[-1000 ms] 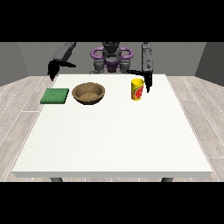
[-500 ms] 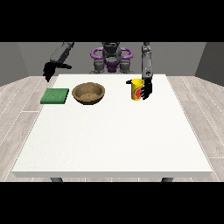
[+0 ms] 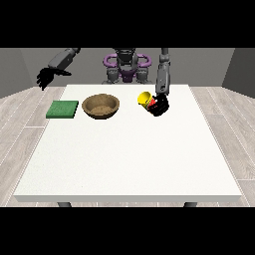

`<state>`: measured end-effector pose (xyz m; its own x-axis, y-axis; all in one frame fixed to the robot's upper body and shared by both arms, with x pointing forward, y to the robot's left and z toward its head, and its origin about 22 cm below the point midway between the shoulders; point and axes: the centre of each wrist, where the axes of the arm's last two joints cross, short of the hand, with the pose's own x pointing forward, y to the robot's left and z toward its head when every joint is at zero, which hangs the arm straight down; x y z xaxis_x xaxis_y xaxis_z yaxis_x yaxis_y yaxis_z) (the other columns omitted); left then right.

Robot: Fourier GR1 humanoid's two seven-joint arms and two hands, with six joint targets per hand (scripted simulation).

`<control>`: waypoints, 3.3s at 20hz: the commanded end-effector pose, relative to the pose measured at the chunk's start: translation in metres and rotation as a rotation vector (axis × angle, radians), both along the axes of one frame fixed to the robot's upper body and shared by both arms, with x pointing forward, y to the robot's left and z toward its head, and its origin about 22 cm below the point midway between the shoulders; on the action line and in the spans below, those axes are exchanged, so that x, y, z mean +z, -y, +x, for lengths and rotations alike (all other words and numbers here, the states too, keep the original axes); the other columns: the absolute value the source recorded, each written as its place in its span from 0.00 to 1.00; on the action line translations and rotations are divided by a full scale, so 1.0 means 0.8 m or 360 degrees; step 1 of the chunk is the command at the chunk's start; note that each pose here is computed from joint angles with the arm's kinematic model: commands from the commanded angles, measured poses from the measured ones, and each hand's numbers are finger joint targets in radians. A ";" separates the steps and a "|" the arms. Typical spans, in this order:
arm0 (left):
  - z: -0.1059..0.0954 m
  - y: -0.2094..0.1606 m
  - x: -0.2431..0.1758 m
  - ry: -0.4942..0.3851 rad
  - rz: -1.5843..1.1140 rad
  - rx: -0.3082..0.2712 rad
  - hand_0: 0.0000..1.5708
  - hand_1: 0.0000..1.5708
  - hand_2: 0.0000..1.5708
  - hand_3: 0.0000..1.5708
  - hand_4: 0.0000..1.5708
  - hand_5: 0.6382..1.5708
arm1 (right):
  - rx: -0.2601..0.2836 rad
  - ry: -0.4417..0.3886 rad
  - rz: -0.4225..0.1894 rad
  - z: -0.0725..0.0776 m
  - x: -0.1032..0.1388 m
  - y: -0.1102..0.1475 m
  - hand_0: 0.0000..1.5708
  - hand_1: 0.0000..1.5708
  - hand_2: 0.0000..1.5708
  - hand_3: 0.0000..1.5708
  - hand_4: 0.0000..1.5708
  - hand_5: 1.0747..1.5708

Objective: Pick the cup and pour the ball into the bowl, then pick the bowl and place it on the pad

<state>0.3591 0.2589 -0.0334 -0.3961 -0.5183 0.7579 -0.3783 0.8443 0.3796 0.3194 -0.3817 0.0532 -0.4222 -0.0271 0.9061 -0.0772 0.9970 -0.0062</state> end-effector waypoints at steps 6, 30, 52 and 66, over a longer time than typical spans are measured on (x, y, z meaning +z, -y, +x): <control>0.012 0.063 0.016 -0.0235 0.0393 -0.0024 0.87 0.87 1.00 1.00 0.65 0.96 | -0.0185 -0.0366 0.0028 -0.019 -0.030 0.066 0.00 0.00 0.00 0.00 0.00 0.97; -0.019 0.244 0.054 -0.0254 0.1325 -0.0084 0.43 0.43 1.00 0.98 0.57 1.00 | -0.0350 -0.0566 0.0045 -0.046 -0.089 0.088 0.00 0.00 0.00 0.00 0.00 0.96; -0.043 0.304 0.083 0.0013 0.2267 -0.0167 0.00 0.00 1.00 1.00 0.79 0.81 | -0.0256 -0.0514 0.0057 -0.004 -0.080 0.053 0.00 0.00 0.00 0.10 0.00 0.89; -0.042 0.344 0.153 0.0328 0.2663 -0.0025 0.95 0.95 1.00 1.00 0.77 0.88 | -0.0331 -0.0546 0.0084 -0.016 -0.088 0.070 0.00 0.00 0.00 0.17 0.00 0.91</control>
